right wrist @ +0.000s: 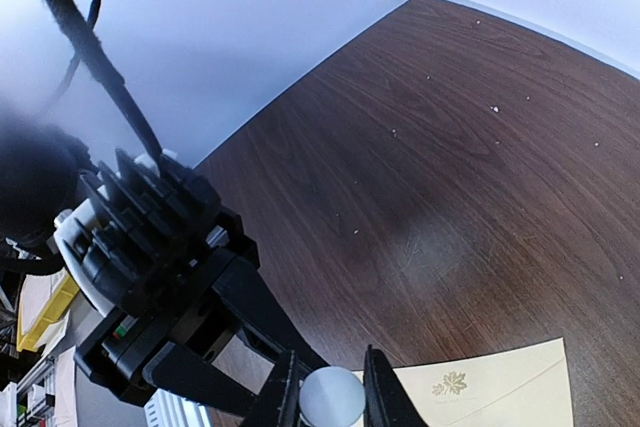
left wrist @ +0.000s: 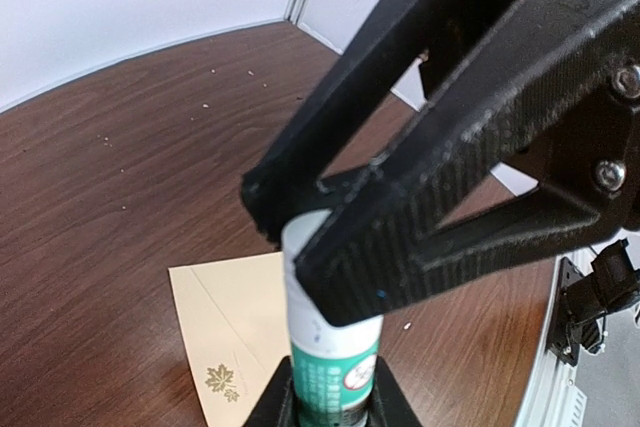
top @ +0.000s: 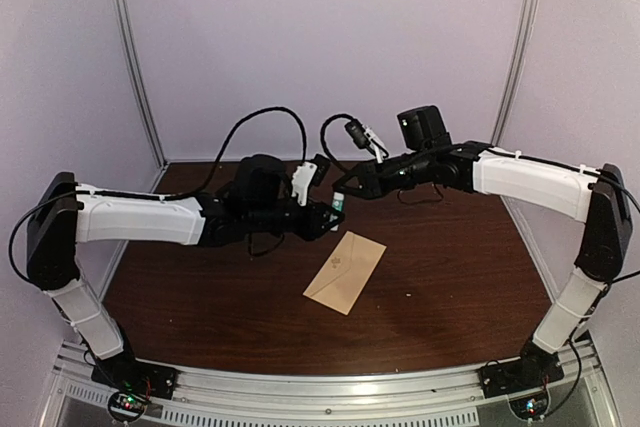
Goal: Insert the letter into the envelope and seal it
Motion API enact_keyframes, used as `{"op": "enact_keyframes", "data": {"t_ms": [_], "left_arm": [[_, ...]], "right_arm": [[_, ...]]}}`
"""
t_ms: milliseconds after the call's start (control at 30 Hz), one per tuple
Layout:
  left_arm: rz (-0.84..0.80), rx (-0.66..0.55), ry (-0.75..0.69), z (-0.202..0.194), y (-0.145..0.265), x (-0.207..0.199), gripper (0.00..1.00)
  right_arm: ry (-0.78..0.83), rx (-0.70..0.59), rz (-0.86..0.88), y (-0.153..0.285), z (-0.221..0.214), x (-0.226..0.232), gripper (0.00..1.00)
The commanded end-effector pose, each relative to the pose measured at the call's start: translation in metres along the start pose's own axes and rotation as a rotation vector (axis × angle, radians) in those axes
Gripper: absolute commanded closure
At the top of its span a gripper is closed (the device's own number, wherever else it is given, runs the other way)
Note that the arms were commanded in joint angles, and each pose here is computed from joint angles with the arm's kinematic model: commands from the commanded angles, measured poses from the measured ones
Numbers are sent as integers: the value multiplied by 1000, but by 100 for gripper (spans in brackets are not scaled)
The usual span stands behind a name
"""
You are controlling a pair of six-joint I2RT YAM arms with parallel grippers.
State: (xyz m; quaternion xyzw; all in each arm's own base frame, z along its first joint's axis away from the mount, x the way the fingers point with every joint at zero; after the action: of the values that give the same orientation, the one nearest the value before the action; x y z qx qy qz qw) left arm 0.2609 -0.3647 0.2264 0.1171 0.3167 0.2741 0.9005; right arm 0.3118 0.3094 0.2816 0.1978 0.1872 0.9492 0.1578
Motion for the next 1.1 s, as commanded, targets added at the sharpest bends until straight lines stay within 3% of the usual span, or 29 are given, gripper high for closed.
{"op": "enact_keyframes", "data": {"t_ms": [0,200,333,500,567,667,800,1067], "left_arm": [[108,-222,59,44,14,7,100],[95,-136,32,33,11,7,100],[115,31,4,8,7,15,100],[211,267,-11,-29,18,31,100],[255,378,-18,-41,27,35,100],[309,515,-30,-53,38,39,100],[384,616,-31,-68,48,49,98],[426,785,-5,-95,31,65,96]], "right_arm": [[-108,103,-142,-4,-25,-26,90],[-66,28,-16,23,12,-24,62],[180,40,-112,83,62,-20,38],[180,-30,-156,147,33,-45,36],[209,-13,-159,157,7,-49,35],[230,31,-301,172,-24,-61,34],[242,-9,-479,198,-47,-72,26],[245,-11,-455,194,-75,-77,25]]}}
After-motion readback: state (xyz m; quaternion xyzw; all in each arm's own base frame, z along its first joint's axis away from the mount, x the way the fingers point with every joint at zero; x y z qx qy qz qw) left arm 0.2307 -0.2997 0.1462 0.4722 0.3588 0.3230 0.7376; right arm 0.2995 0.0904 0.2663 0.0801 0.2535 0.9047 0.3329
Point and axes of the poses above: each gripper's point midway between its finger pads, its own y axis back along the fingers, its own x axis along the line the jaws close on, z = x × y, the point moved 7 cm from there along y, back along the fingers, and after that the axes turned 10 degrees about y, right-handed, at the moved point
